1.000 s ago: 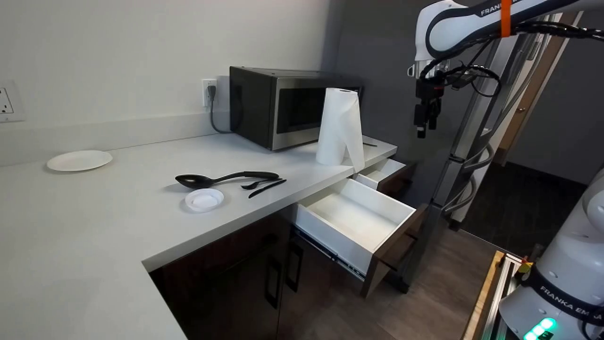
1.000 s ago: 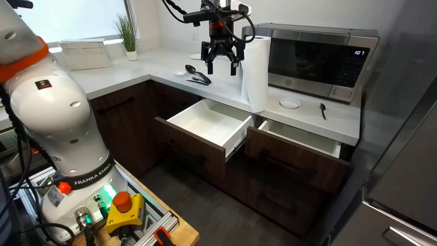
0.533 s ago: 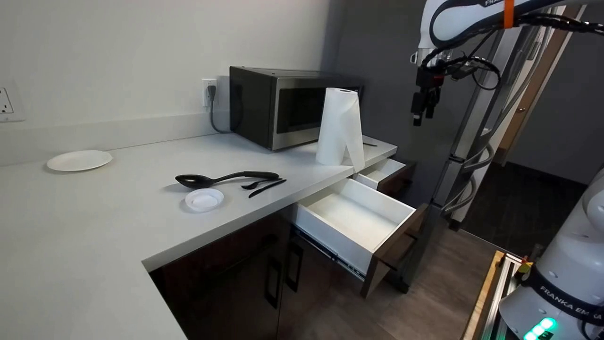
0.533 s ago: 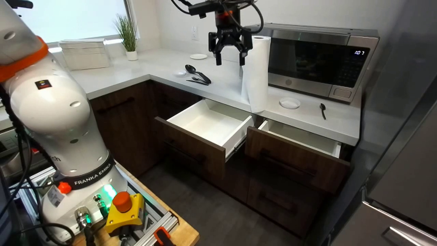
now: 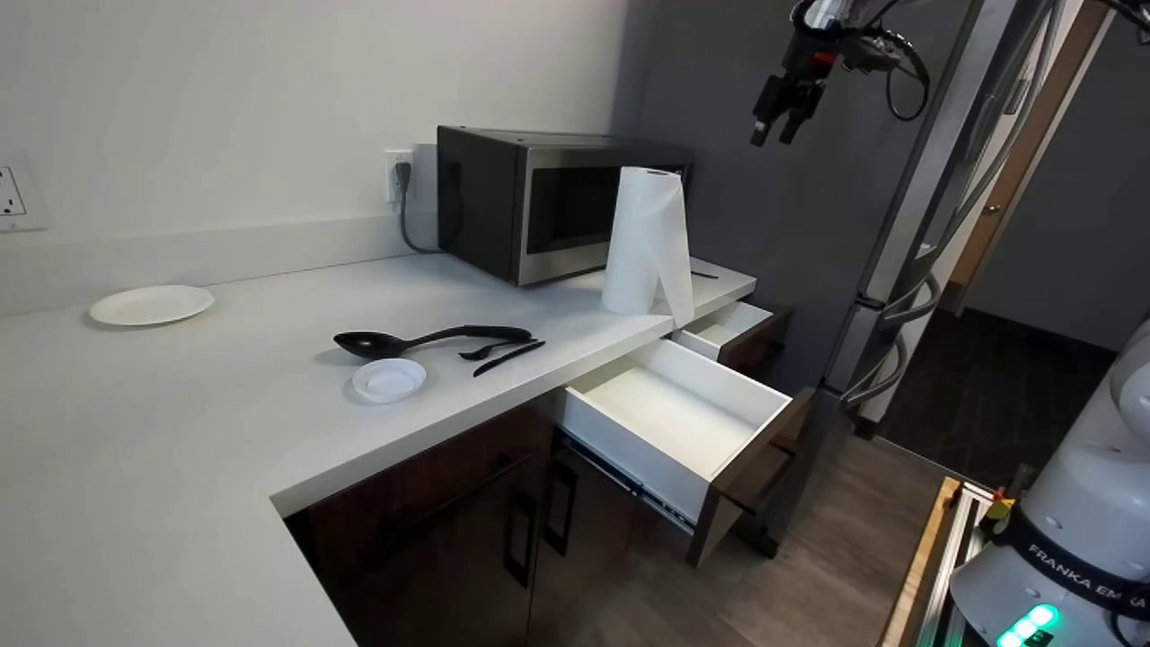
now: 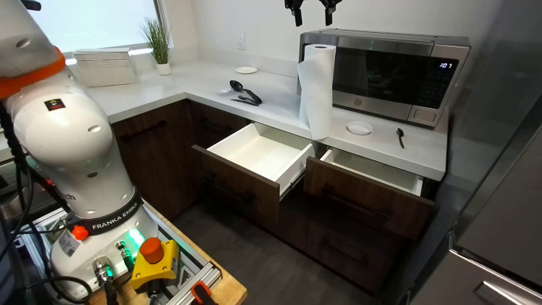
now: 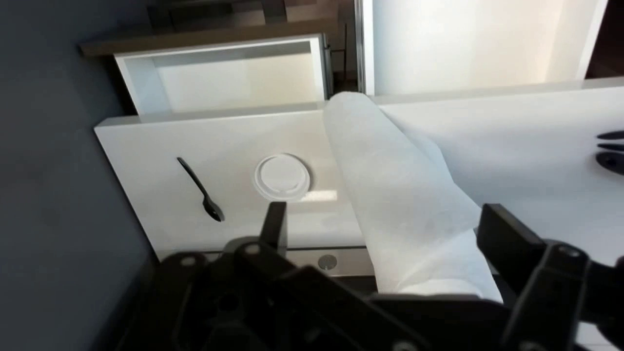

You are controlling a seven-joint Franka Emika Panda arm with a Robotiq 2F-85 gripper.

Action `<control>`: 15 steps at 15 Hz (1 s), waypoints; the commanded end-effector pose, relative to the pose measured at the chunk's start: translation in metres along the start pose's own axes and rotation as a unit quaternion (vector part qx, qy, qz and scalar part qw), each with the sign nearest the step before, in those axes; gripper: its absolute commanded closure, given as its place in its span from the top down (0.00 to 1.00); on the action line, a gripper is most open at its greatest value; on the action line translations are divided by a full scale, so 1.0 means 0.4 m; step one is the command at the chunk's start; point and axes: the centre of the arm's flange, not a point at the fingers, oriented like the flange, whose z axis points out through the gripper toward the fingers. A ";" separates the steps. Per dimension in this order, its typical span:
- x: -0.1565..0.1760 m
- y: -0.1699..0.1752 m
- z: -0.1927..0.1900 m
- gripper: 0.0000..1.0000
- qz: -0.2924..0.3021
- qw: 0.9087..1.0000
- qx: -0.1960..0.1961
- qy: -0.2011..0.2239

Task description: Put the paper towel roll in the drawer

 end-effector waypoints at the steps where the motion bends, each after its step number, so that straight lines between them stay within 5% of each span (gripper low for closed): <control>1: 0.023 0.000 0.004 1.00 -0.001 1.000 0.006 0.003; 5: 0.056 0.008 0.031 1.00 0.000 1.000 0.008 -0.001; 9: 0.188 0.007 0.061 1.00 0.077 0.996 0.042 0.029; 11: 0.243 0.019 0.084 1.00 0.099 0.994 0.029 0.028; 15: 0.329 0.005 0.155 1.00 0.096 0.995 0.021 -0.013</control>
